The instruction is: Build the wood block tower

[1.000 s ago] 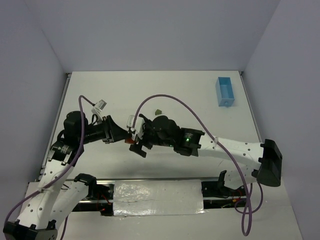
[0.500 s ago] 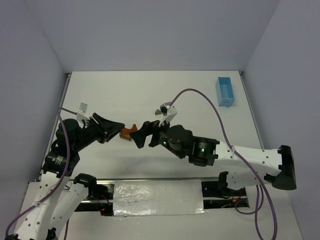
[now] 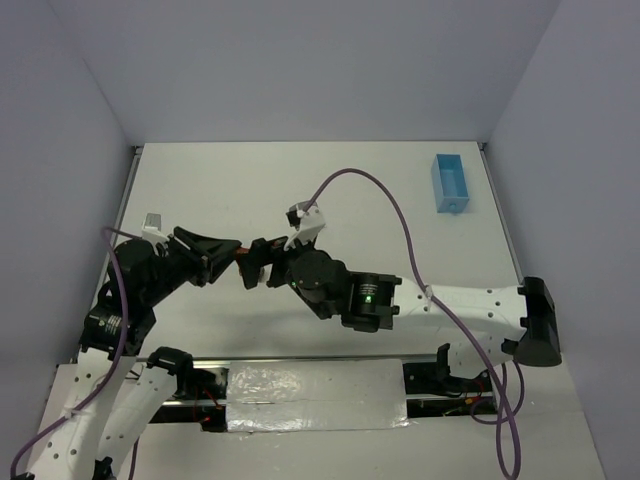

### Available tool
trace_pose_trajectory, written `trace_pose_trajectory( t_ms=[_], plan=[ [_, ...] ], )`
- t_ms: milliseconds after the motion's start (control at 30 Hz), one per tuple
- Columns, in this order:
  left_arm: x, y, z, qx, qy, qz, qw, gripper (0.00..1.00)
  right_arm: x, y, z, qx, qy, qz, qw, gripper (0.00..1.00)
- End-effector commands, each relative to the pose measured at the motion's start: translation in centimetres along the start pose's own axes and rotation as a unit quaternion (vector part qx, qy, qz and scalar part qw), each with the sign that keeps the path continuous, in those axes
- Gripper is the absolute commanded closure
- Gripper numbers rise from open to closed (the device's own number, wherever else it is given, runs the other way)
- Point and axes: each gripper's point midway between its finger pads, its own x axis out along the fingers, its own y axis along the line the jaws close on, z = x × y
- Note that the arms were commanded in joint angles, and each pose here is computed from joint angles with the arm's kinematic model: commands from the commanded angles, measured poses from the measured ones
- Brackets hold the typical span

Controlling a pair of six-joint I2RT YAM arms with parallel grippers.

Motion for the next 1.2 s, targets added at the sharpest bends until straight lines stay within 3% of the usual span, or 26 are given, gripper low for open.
trace_pose_trajectory(
  t_ms=[0, 433, 633, 1067, 1133, 1167],
  plan=[
    [-0.6, -2.0, 0.1, -0.014, -0.005, -0.029, 0.999, 1.0, 0.9, 2.0, 1.9, -0.012, -0.026, 0.005, 1.0, 0.04],
    [-1.2, -2.9, 0.7, -0.011, -0.024, -0.032, 0.999, 1.0, 2.2, 1.0, -0.2, -0.017, -0.004, -0.045, 0.999, 0.14],
    [-0.9, -3.0, 0.7, -0.01, -0.021, -0.035, 0.999, 1.0, 2.3, 0.6, -1.0, -0.002, 0.001, -0.054, 0.999, 0.09],
    [-0.5, -2.9, 0.7, -0.004, -0.018, -0.04, 0.999, 1.0, 3.5, 1.8, 0.0, 0.013, -0.017, -0.028, 0.999, 0.54],
    [-0.4, -3.0, 0.6, 0.003, -0.014, -0.044, 0.999, 1.0, 3.6, 1.9, 0.0, 0.02, -0.02, -0.025, 0.999, 0.67],
    [-0.3, -2.9, 0.6, 0.004, -0.013, -0.043, 0.999, 0.99, 3.5, 1.8, 0.1, 0.023, -0.022, -0.025, 0.999, 0.69]
  ],
)
